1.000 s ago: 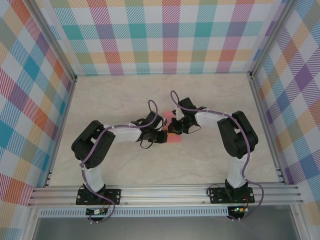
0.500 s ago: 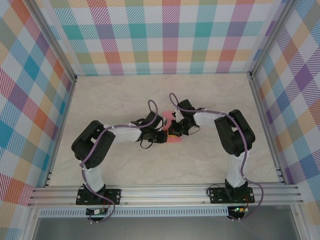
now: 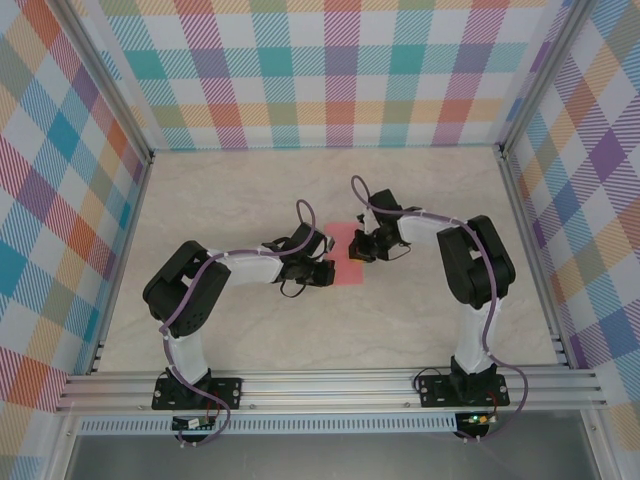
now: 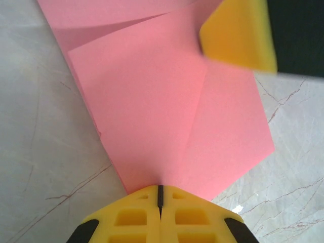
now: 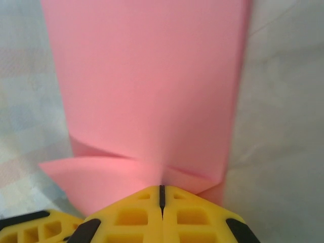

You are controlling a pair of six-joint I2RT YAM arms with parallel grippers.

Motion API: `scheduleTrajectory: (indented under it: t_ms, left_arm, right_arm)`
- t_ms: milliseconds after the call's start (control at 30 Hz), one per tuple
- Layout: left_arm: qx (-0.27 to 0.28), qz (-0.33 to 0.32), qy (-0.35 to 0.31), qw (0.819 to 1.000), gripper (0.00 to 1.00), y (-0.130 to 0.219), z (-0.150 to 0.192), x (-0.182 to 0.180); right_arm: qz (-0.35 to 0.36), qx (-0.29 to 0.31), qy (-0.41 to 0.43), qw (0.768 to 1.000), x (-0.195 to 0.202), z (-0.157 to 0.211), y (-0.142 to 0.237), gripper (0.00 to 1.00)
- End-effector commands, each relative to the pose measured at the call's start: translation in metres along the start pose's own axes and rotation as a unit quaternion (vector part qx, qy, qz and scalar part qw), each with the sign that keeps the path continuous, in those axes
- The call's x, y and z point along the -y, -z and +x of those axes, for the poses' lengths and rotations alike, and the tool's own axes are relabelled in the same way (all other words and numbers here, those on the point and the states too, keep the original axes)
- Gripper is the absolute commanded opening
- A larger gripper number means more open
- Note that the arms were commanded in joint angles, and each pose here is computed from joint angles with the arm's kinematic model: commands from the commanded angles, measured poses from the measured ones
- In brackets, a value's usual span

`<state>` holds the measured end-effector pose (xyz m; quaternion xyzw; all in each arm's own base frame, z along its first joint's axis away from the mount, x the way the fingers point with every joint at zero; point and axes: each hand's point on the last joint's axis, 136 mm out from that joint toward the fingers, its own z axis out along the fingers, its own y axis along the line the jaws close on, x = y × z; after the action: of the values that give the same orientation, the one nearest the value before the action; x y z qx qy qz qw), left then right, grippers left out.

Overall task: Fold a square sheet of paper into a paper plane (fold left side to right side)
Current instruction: Fold the triangle a second time at the center of the table.

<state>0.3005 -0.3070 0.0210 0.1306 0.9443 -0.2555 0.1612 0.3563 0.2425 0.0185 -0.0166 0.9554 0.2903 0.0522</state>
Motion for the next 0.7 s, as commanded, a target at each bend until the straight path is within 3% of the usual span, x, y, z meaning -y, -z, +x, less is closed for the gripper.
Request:
scheduleTrajectory:
  t_ms: [0,667]
  left_arm:
    - [-0.048,-0.037,0.016,0.998,0.03,-0.001,0.031,-0.025]
    - [-0.066,-0.017,-0.006,0.998,0.08,0.008,0.052,-0.018]
  right_arm:
    - [0.022,-0.002,0.006,1.0,0.014,-0.007,0.001,0.0]
    - [0.029,-0.023,-0.008,0.999,0.026,0.001,-0.009,0.0]
